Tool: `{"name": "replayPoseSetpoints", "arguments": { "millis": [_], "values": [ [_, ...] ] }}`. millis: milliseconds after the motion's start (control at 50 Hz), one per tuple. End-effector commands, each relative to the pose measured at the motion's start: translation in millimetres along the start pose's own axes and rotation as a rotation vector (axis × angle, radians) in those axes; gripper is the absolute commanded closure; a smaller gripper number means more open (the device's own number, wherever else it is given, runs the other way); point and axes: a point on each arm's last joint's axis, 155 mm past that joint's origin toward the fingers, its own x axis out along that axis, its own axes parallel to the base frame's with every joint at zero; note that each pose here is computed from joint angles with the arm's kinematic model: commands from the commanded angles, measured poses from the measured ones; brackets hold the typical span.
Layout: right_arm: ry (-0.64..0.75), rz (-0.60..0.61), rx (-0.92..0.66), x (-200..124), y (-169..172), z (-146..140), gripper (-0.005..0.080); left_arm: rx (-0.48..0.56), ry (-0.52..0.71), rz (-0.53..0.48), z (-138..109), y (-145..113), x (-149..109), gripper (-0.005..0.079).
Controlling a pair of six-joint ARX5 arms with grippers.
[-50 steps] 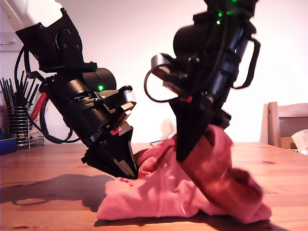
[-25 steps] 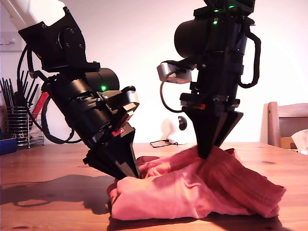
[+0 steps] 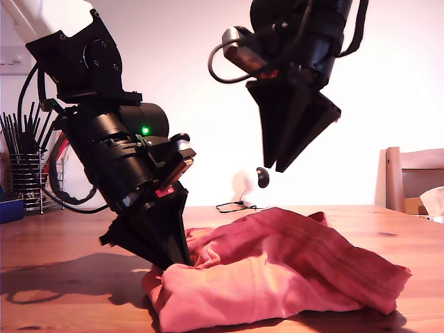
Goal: Fold the underwear in front of you. After folding it, place it to the right side.
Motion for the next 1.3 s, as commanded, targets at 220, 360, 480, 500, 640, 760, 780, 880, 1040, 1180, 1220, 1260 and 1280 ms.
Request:
{"name": "replayPoseSetpoints", "arguments": {
  "millis": [220, 360, 480, 500, 640, 760, 780, 880, 1040, 1180, 1220, 1260, 1280],
  "values": [
    [0.01, 0.026, 0.043, 4, 3, -3, 0.0763, -0.028, -0.052, -0.073, 7, -12, -25, 0.0739],
    [-0.031, 0.021, 0.047, 8, 1, 6, 0.0764, 0.008, -0.121, -0.074, 19, -21, -47, 0.0738],
    [-0.089, 0.012, 0.057, 12, -3, 19, 0.0764, 0.051, -0.169, -0.051, 25, -25, -63, 0.0736],
    [-0.095, 0.008, 0.06, 13, -4, 21, 0.0764, 0.063, -0.175, -0.041, 26, -24, -65, 0.0736],
    [-0.137, -0.057, 0.088, 22, -19, 25, 0.0764, 0.1, -0.223, 0.033, 35, -14, -78, 0.0736],
    [-0.224, -0.128, 0.106, 25, -31, 27, 0.0764, 0.104, -0.24, 0.062, 38, -8, -83, 0.0735],
    [-0.242, -0.139, 0.109, 24, -32, 27, 0.0764, 0.105, -0.241, 0.062, 38, -8, -83, 0.0735],
    [-0.384, -0.227, 0.104, 9, -37, 32, 0.0764, 0.106, -0.242, 0.063, 38, -7, -84, 0.0734],
    [-0.636, -0.282, 0.115, -24, -23, 38, 0.0764, 0.134, -0.242, 0.096, 39, -1, -85, 0.0734],
    [-0.763, -0.295, 0.14, -32, -14, 32, 0.0764, 0.142, -0.247, 0.157, 40, 10, -85, 0.0734],
    [-0.775, -0.29, 0.134, -29, -11, 29, 0.0764, 0.144, -0.252, 0.157, 41, 11, -85, 0.0734],
    [-0.785, -0.285, 0.136, -25, -9, 28, 0.0764, 0.143, -0.254, 0.159, 41, 13, -85, 0.0734],
    [-0.789, -0.281, 0.135, -23, -8, 27, 0.0764, 0.14, -0.254, 0.159, 40, 14, -85, 0.0734]
  ]
}}
